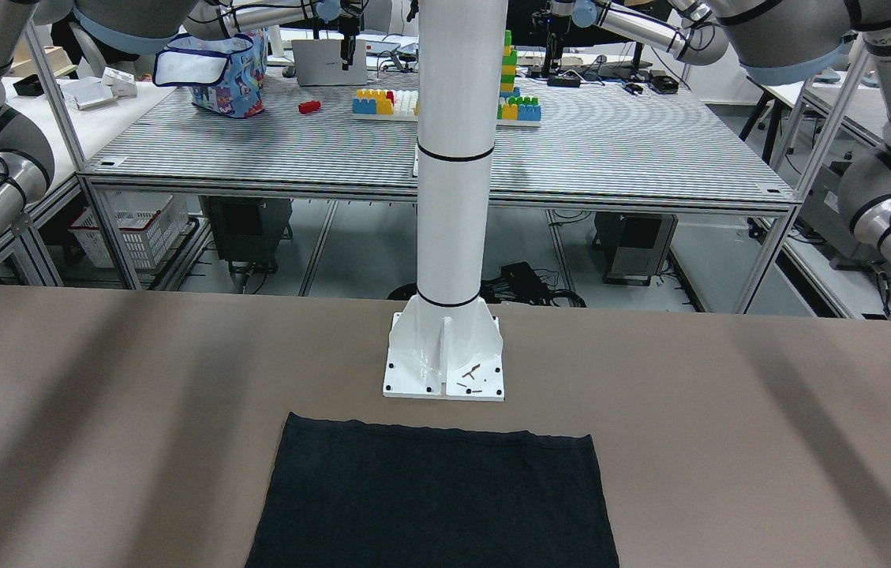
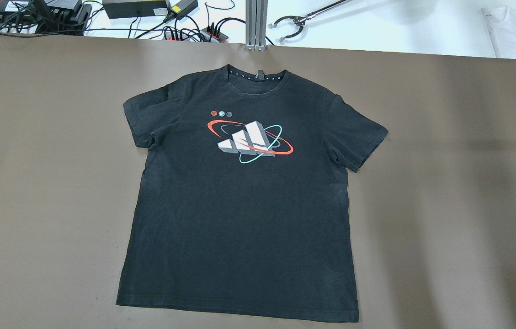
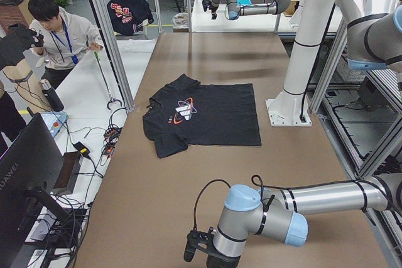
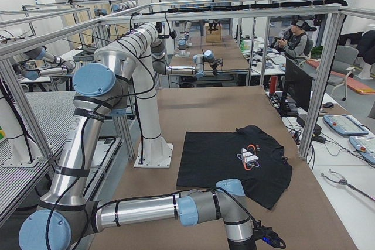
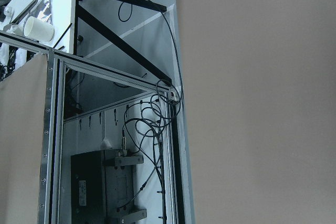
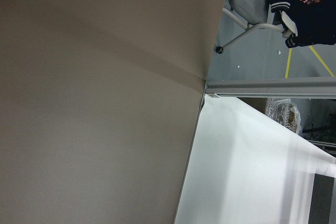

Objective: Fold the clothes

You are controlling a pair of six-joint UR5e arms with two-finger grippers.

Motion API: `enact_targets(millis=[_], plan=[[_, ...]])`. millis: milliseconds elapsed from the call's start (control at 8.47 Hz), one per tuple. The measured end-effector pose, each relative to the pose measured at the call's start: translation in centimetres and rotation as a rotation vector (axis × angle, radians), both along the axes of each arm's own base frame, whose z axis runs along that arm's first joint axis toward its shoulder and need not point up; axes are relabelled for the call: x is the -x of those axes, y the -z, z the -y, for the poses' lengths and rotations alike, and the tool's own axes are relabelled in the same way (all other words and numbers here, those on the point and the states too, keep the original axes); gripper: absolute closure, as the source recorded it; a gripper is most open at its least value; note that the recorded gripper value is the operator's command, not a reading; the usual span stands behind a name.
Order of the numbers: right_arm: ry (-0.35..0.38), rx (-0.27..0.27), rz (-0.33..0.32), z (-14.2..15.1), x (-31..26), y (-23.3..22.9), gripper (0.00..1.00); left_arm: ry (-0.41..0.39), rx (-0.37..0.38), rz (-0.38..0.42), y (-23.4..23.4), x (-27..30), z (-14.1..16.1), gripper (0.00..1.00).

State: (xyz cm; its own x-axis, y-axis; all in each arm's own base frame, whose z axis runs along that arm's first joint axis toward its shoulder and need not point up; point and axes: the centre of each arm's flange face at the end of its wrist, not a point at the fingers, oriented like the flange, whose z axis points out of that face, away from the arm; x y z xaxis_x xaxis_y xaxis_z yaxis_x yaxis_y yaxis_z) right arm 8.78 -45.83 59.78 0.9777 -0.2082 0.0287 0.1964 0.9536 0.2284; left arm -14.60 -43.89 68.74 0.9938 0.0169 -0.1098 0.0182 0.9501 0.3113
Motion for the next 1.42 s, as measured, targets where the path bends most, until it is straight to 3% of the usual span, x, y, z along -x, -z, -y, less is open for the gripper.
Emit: enact_targets(millis=[591, 827, 1063, 1417], plan=[[0.002, -0.021, 0.008, 0.3, 0.1, 1.1, 0.06, -0.002, -0.016, -0.002, 0.7, -0.1, 0.5, 0.0], [0.006, -0.092, 0.017, 1.7, 0.4, 4.4, 0.06, -0.016, -0.077, -0.044, 3.7, -0.4, 2.4, 0.0], [0.013, -0.154, 0.084, 2.9, 1.1, 7.1, 0.06, -0.023, -0.139, -0.076, 6.8, -0.6, 4.3, 0.0], [0.0, -0.188, 0.166, 3.0, 1.8, 7.7, 0.06, -0.052, -0.204, -0.136, 8.5, -1.3, 5.6, 0.0]])
